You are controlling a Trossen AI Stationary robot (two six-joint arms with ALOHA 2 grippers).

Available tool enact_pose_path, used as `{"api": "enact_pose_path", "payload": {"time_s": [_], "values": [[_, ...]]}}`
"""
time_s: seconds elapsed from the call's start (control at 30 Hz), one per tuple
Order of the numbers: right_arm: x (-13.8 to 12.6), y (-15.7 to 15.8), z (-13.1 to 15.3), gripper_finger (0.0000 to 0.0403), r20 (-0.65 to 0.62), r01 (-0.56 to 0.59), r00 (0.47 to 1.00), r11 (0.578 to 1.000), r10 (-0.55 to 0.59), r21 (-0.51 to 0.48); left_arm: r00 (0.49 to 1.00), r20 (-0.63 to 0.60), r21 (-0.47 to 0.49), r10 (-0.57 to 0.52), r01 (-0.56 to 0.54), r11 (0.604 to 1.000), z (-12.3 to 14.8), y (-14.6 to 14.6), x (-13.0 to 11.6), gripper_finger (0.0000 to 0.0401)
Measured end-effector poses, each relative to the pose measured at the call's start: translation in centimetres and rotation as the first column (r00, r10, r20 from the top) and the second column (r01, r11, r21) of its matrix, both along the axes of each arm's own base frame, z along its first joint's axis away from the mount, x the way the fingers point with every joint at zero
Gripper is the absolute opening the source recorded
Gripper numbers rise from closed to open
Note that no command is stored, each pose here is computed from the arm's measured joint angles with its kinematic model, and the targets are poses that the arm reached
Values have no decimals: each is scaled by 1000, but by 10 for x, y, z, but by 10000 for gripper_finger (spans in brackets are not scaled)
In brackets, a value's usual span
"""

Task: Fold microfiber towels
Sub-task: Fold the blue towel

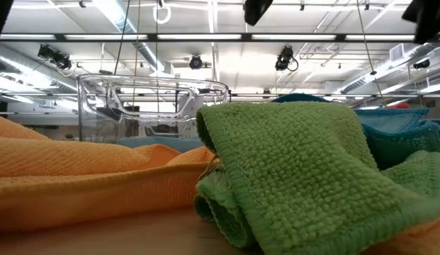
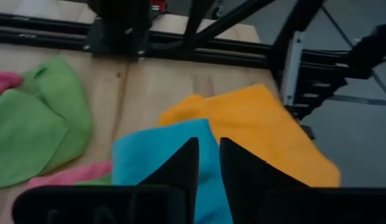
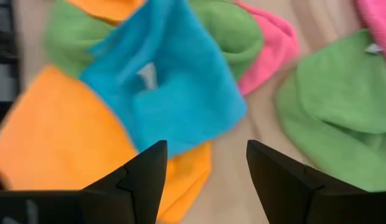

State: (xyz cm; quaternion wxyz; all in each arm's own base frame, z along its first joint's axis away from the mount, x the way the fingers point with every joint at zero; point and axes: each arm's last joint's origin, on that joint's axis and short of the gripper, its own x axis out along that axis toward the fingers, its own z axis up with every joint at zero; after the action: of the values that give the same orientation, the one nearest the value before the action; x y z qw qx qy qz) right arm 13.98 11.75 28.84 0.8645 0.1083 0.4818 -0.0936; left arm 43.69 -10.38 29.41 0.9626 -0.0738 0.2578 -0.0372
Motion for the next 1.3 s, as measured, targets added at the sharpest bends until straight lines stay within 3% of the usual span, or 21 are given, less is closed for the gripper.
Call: {"api": "enact_pose_path", "payload": {"time_s": [0.13, 0.3, 0.57, 0.63, 0.73, 0.87, 1.1, 1.3], "values": [[-14, 3, 8, 229, 77, -5, 997, 1000, 3, 19, 1000, 0, -22, 26, -26, 999, 0, -2, 0, 67], [-20, 11, 8, 229, 139, 22, 990, 1000, -23, 12, 990, -24, -170, 142, -144, 975, 0, 4, 1, 76], [-22, 21, 6, 229, 207, 34, 978, 999, -34, 3, 987, -69, -212, 148, -160, 964, -12, 2, 6, 95], [-23, 21, 8, 229, 224, 39, 974, 999, -41, 12, 989, -67, -179, 128, -138, 974, -21, 0, 16, 96], [-23, 19, 10, 229, 249, 54, 967, 998, -58, 23, 997, -59, -46, 54, -56, 997, -35, -5, 30, 96], [-23, 19, 12, 229, 262, 87, 960, 994, -101, 66, 990, -137, 101, -17, 31, 994, -61, -6, 39, 96], [-18, 24, 12, 229, 302, 112, 944, 989, -137, 99, 944, -300, 203, -135, 201, 958, -79, 0, 34, 95], [-16, 25, 14, 229, 349, 131, 923, 986, -160, 104, 923, -345, 264, -170, 269, 926, -82, 0, 30, 120]]}}
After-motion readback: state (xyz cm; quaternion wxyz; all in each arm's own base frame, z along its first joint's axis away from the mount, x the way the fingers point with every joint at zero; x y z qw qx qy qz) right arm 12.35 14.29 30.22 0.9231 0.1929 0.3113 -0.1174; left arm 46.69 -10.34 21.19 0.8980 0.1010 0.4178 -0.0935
